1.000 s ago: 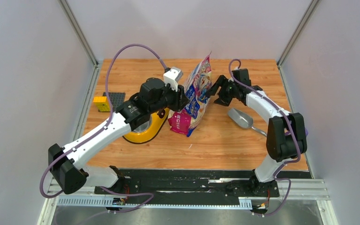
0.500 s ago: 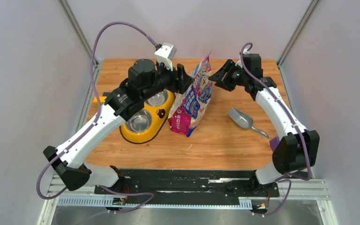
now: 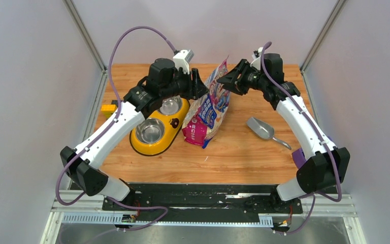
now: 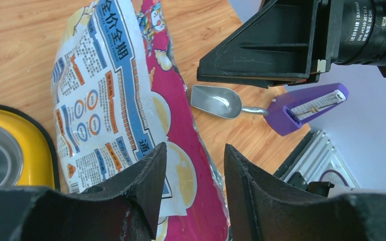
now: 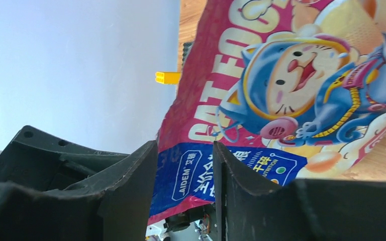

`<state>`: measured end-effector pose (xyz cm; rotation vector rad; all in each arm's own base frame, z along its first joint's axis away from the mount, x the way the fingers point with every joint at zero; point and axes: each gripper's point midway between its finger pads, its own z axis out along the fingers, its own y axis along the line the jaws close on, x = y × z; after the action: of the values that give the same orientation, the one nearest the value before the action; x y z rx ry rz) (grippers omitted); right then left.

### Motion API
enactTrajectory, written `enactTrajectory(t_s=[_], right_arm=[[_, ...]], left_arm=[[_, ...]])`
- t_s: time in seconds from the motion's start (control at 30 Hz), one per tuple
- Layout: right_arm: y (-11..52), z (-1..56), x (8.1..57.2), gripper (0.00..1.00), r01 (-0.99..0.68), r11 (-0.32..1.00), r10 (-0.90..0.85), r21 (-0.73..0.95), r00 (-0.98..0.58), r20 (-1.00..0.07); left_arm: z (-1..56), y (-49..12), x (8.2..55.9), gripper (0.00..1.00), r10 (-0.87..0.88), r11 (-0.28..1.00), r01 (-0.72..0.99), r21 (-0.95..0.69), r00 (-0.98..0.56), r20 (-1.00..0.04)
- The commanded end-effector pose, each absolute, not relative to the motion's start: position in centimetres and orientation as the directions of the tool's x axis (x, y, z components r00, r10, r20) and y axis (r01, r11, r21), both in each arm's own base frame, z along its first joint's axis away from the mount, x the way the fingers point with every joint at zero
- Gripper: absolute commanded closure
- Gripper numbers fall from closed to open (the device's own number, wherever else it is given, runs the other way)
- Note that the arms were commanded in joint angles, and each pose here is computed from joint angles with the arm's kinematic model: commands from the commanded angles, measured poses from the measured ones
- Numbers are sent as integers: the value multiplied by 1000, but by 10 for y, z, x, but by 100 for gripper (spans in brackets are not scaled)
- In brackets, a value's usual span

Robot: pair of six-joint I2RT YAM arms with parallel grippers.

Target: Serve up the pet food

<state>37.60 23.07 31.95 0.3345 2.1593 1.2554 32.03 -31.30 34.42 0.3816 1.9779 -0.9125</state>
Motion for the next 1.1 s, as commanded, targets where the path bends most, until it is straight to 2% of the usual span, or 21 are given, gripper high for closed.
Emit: enactTrajectory(t_s=[0.0, 0.2, 0.73, 1.07], right_arm=[[243, 370, 364, 55, -201, 436, 496, 877, -760, -420], [249, 367, 364, 54, -200, 426, 484, 882, -774, -409], [254, 336, 374, 60, -157, 458, 466, 875, -796, -387], [254, 319, 379, 67, -126, 477, 466, 870, -803, -372]], left_arm=[[368, -319, 315, 46, -126, 622, 619, -480, -525, -842], [365, -321, 316, 48, -129, 615, 620, -487, -530, -838], [359, -316, 317, 51, -133, 641, 588, -493, -547, -826], [356, -311, 321, 53, -129, 659, 577, -483, -546, -828]])
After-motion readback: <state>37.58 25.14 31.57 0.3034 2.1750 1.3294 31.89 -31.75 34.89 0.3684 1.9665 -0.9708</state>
